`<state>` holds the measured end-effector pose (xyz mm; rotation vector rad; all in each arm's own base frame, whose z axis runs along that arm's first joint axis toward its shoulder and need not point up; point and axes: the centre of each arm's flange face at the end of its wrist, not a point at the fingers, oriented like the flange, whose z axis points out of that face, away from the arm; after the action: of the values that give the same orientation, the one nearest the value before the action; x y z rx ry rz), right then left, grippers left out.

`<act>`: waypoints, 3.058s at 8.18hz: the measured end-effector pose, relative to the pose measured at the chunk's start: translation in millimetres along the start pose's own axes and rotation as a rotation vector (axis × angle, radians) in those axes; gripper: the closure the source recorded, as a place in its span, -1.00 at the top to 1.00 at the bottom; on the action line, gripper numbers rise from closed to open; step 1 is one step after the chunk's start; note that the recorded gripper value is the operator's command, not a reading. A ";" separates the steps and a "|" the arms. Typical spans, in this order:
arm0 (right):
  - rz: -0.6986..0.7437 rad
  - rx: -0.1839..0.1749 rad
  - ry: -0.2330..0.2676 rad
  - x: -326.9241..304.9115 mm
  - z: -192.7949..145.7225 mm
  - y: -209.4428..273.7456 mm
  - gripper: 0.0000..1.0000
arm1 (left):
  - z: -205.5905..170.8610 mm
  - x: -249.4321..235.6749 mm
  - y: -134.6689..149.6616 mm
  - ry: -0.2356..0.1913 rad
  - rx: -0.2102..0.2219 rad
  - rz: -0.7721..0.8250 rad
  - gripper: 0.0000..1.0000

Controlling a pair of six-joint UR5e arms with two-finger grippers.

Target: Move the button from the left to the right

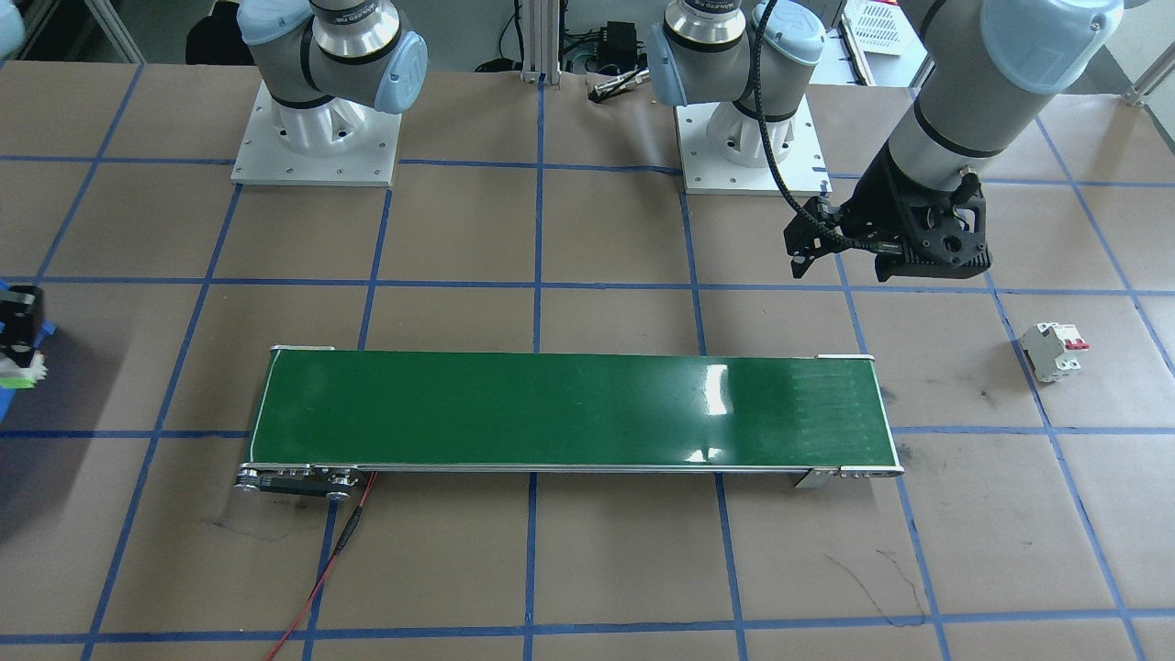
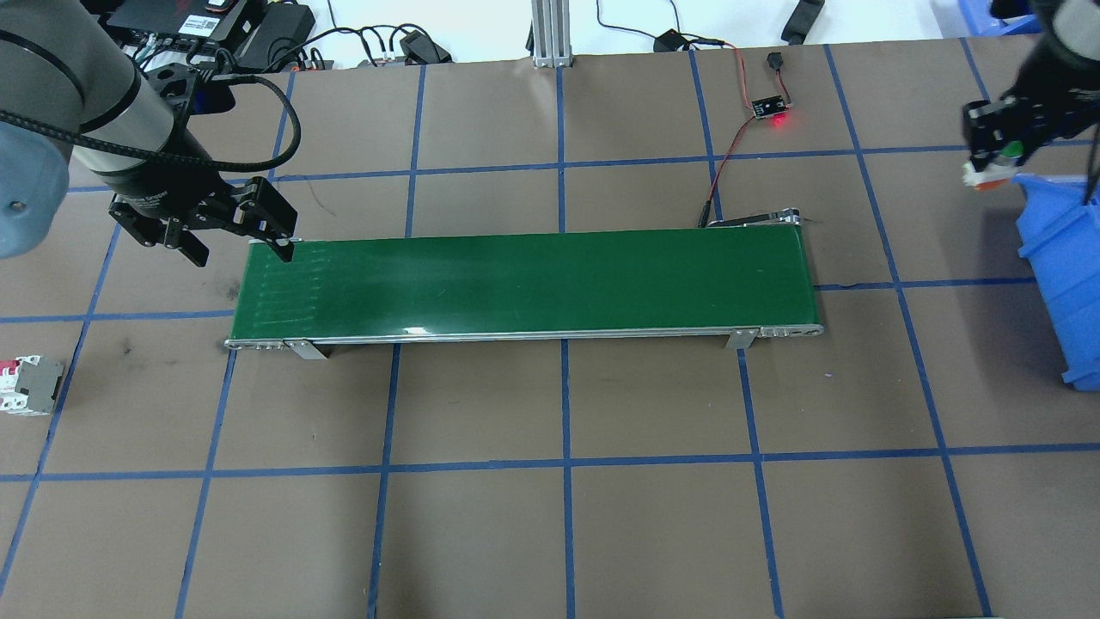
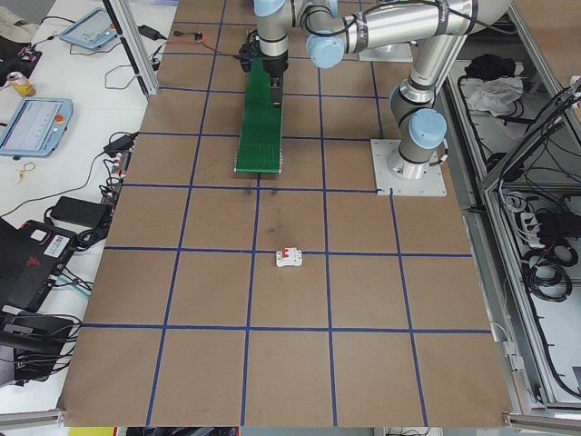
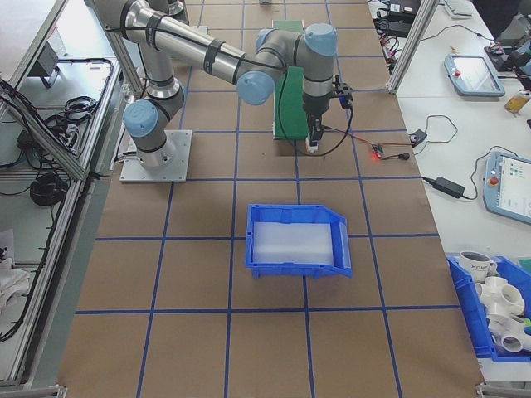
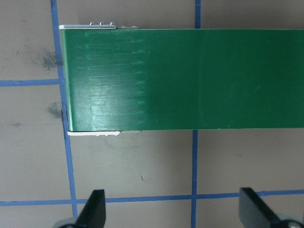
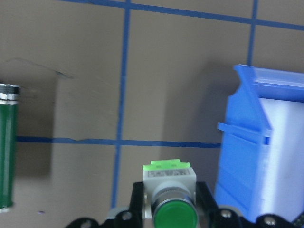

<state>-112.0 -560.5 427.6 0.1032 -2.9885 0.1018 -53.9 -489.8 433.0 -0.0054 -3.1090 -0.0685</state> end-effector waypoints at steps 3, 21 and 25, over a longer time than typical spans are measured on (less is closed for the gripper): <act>-0.126 0.007 0.044 155.2 41.7 38.0 -1.00 | -0.3 -0.1 -2.0 0.000 0.002 0.001 1.00; -0.198 0.055 -0.037 55.5 -37.7 46.8 1.00 | 4.1 -1.1 -5.5 0.001 -0.008 -0.001 1.00; -0.047 0.037 -0.076 -106.4 -80.6 31.4 1.00 | 5.1 -1.5 -6.0 0.003 -0.010 -0.004 1.00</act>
<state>2.4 -516.6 489.1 0.1847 -3.0580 0.1510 -52.5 -495.6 427.6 0.0014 -3.1058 -0.0834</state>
